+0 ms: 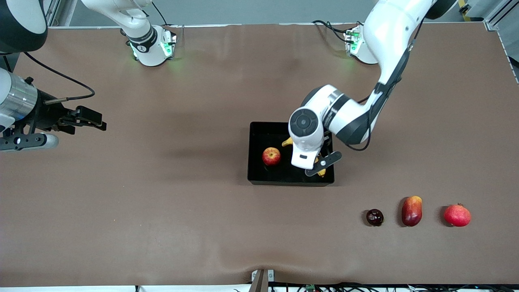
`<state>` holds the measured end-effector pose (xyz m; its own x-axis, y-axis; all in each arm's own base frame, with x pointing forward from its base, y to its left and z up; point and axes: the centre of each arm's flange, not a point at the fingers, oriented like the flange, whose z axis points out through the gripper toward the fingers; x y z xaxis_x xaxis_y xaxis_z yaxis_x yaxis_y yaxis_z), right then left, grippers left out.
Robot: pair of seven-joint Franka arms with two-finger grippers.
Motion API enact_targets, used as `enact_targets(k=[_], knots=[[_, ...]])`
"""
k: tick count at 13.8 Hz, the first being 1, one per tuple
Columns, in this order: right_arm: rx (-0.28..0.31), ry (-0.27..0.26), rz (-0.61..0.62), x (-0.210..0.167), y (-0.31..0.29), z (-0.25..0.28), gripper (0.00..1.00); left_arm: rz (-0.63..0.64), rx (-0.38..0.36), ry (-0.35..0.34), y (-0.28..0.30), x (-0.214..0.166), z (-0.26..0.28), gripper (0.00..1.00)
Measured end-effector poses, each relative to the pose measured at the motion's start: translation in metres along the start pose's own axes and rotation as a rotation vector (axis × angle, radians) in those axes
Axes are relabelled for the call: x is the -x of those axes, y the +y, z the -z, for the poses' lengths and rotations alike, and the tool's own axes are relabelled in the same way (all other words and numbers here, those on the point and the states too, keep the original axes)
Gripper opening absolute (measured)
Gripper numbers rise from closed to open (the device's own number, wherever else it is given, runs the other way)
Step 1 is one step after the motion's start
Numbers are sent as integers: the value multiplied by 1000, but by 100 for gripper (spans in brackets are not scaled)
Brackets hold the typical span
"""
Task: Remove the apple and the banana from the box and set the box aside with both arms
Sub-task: 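Lift the banana out of the tray and carry it beside the mango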
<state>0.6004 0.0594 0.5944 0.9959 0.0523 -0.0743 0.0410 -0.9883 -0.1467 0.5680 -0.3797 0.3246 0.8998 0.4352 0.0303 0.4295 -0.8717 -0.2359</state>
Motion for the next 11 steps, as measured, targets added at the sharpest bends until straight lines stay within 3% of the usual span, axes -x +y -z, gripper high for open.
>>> enact_targets(k=[3, 6, 11], knots=[[0, 2, 0, 0, 0, 1, 100, -49, -3, 14, -27, -26, 40, 39], [0, 2, -1, 0, 0, 1, 100, -148, -44, -17, -90, -82, 59, 39], [0, -1, -1, 0, 1, 1, 100, -273, -59, -103, -208, -170, 35, 39]])
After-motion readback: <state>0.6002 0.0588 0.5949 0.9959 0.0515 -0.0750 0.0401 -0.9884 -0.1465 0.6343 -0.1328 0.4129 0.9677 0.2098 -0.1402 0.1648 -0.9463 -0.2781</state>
